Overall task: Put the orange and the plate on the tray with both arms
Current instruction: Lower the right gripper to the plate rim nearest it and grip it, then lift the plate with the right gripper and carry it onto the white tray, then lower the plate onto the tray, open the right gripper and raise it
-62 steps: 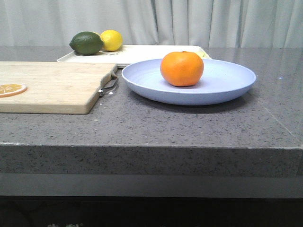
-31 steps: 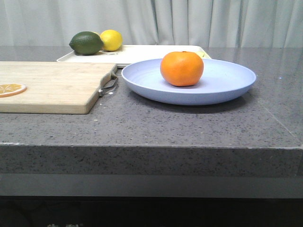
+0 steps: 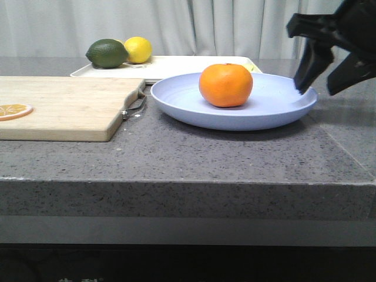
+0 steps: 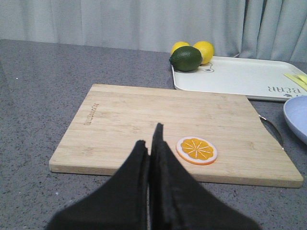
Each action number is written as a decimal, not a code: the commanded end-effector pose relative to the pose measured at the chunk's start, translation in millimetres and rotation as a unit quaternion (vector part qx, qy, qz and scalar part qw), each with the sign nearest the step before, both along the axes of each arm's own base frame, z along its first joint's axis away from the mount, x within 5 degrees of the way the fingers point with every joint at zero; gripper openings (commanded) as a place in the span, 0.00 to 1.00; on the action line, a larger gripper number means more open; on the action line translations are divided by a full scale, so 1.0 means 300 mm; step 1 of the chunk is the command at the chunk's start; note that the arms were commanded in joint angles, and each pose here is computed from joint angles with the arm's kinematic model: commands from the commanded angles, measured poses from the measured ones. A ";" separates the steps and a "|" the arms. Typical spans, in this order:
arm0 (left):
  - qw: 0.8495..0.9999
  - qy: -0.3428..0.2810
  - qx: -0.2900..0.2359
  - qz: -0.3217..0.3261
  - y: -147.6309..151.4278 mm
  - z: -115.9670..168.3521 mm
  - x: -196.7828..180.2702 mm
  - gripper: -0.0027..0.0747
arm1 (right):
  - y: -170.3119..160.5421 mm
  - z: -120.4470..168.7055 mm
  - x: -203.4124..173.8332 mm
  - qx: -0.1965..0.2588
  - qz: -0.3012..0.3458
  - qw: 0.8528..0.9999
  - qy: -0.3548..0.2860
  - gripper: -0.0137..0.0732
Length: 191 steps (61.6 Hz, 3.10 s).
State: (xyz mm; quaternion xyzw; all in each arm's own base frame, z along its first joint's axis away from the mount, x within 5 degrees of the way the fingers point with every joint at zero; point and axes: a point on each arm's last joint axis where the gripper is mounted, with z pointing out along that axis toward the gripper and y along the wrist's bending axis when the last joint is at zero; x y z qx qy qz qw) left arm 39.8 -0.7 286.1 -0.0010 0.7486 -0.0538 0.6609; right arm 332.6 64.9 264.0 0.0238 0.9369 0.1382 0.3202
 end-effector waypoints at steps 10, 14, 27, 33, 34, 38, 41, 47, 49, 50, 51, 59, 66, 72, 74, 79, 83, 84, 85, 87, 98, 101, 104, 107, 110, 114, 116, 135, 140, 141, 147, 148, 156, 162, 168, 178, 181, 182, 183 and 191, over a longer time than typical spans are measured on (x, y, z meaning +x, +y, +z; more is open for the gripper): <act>0.999 -0.051 -0.002 -0.001 -0.001 0.053 -0.002 0.01 | 0.024 0.058 0.063 0.035 -0.002 0.999 -0.009 0.57; 0.999 -0.051 -0.002 -0.001 -0.001 0.053 -0.002 0.01 | 0.028 0.052 0.070 0.040 -0.003 0.999 -0.004 0.51; 0.999 -0.051 -0.002 -0.001 -0.001 0.053 -0.002 0.01 | 0.030 0.047 0.073 0.046 -0.005 0.999 -0.001 0.26; 0.999 -0.051 -0.002 -0.001 -0.001 0.053 -0.002 0.01 | 0.029 0.046 0.071 0.046 -0.004 0.999 0.003 0.15; 0.999 -0.051 -0.002 -0.001 -0.001 0.053 -0.002 0.01 | 0.029 0.046 0.071 0.046 -0.004 0.999 0.004 0.13; 0.999 -0.051 -0.002 -0.001 -0.001 0.053 -0.002 0.01 | 0.030 0.045 0.069 0.046 -0.003 0.999 0.008 0.08; 0.999 -0.051 -0.002 -0.001 -0.001 0.053 -0.002 0.01 | 0.032 0.048 0.067 0.046 0.000 0.999 0.012 0.07; 0.999 -0.051 -0.002 -0.001 -0.001 0.053 -0.002 0.01 | 0.036 0.068 0.069 0.052 0.004 0.999 0.016 0.08; 0.999 -0.051 -0.002 -0.001 -0.001 0.053 -0.002 0.01 | 0.036 0.076 0.070 0.055 0.005 0.998 0.019 0.08; 0.999 -0.051 -0.002 -0.001 -0.001 0.053 -0.002 0.01 | 0.036 0.082 0.071 0.058 0.005 0.998 0.019 0.08; 0.999 -0.051 -0.002 -0.001 -0.001 0.053 -0.002 0.01 | 0.039 0.088 0.071 0.063 0.006 0.998 0.020 0.08; 0.999 -0.051 -0.002 -0.001 -0.001 0.053 -0.002 0.01 | 0.036 0.145 0.101 0.096 0.004 0.995 0.021 0.08; 0.999 -0.051 -0.002 -0.001 -0.001 0.053 -0.002 0.01 | 0.040 0.199 0.145 0.111 0.014 0.994 0.019 0.08; 0.999 -0.051 -0.002 -0.001 -0.001 0.053 -0.002 0.01 | 0.055 0.241 0.191 0.127 0.027 0.991 0.017 0.08; 0.999 -0.051 -0.002 -0.001 -0.001 0.053 -0.002 0.01 | 0.062 0.256 0.213 0.135 0.030 0.990 0.012 0.08; 0.999 -0.051 -0.002 -0.001 -0.001 0.053 -0.002 0.01 | 0.081 0.286 0.258 0.161 0.039 0.986 0.006 0.08; 0.999 -0.051 -0.002 -0.001 -0.001 0.053 -0.002 0.01 | 0.095 0.312 0.310 0.183 0.040 0.982 -0.006 0.09; 0.999 -0.051 -0.002 -0.001 -0.001 0.053 -0.002 0.01 | 0.098 0.317 0.321 0.187 0.042 0.982 -0.009 0.09; 0.999 -0.051 -0.002 -0.001 -0.001 0.053 -0.002 0.01 | 0.100 0.321 0.331 0.190 0.044 0.981 -0.012 0.09; 0.999 -0.051 -0.002 -0.001 -0.001 0.053 -0.002 0.01 | 0.106 0.329 0.353 0.200 0.042 0.979 -0.015 0.09; 0.999 -0.051 -0.002 -0.001 -0.001 0.053 -0.002 0.01 | 0.126 0.342 0.487 0.237 0.024 0.970 -0.034 0.09; 0.999 -0.051 -0.002 -0.001 -0.001 0.053 -0.002 0.01 | 0.130 0.339 0.519 0.247 0.020 0.968 -0.040 0.09; 0.999 -0.051 -0.002 -0.001 -0.001 0.053 -0.002 0.01 | 0.134 0.333 0.548 0.256 0.015 0.965 -0.046 0.09; 0.999 -0.051 -0.002 -0.001 -0.001 0.053 -0.002 0.01 | 0.136 0.328 0.569 0.264 0.011 0.963 -0.050 0.09; 0.999 -0.051 -0.002 -0.001 -0.001 0.053 -0.002 0.01 | 0.139 0.317 0.592 0.274 0.005 0.960 -0.054 0.09; 0.999 -0.051 -0.002 -0.001 -0.001 0.053 -0.002 0.01 | 0.141 0.299 0.618 0.285 -0.004 0.957 -0.057 0.09; 0.999 -0.051 -0.002 -0.001 -0.001 0.053 -0.002 0.01 | 0.142 0.291 0.629 0.289 -0.008 0.955 -0.060 0.09; 0.999 -0.051 -0.002 -0.001 -0.001 0.053 -0.002 0.01 | 0.136 0.209 0.706 0.312 -0.046 0.945 -0.089 0.09; 0.999 -0.051 -0.002 -0.001 -0.001 0.053 -0.002 0.01 | 0.135 0.204 0.713 0.314 -0.050 0.943 -0.095 0.09; 0.999 -0.051 -0.002 -0.001 -0.001 0.053 -0.002 0.01 | 0.134 0.203 0.714 0.314 -0.050 0.943 -0.096 0.09; 0.999 -0.051 -0.002 -0.001 -0.001 0.053 -0.002 0.01 | 0.134 0.195 0.719 0.315 -0.053 0.942 -0.098 0.09; 0.999 -0.051 -0.002 -0.001 -0.001 0.053 -0.002 0.01 | 0.134 0.194 0.720 0.315 -0.053 0.943 -0.098 0.09; 0.999 -0.051 -0.002 -0.001 -0.001 0.053 -0.002 0.01 | 0.137 0.168 0.723 0.311 -0.051 0.945 -0.082 0.09; 0.999 -0.051 -0.002 -0.001 -0.001 0.053 -0.002 0.01 | 0.139 0.149 0.727 0.310 -0.050 0.947 -0.073 0.09; 0.999 -0.051 -0.002 -0.001 -0.001 0.053 -0.002 0.01 | 0.139 0.143 0.728 0.309 -0.050 0.947 -0.071 0.09; 0.999 -0.051 -0.002 -0.001 -0.001 0.053 -0.002 0.01 | 0.139 0.142 0.727 0.308 -0.050 0.947 -0.070 0.18; 0.999 -0.051 -0.002 -0.001 -0.001 0.053 -0.002 0.01 | 0.139 0.142 0.728 0.309 -0.050 0.947 -0.070 0.23; 0.999 -0.051 -0.002 -0.001 -0.001 0.053 -0.002 0.01 | 0.139 0.143 0.728 0.309 -0.050 0.947 -0.070 0.26; 0.999 -0.051 -0.002 -0.001 -0.001 0.053 -0.002 0.01 | 0.139 0.143 0.728 0.309 -0.050 0.947 -0.070 0.27; 0.999 -0.051 -0.002 -0.001 -0.001 0.053 -0.002 0.01 | 0.138 0.144 0.729 0.310 -0.052 0.947 -0.074 0.37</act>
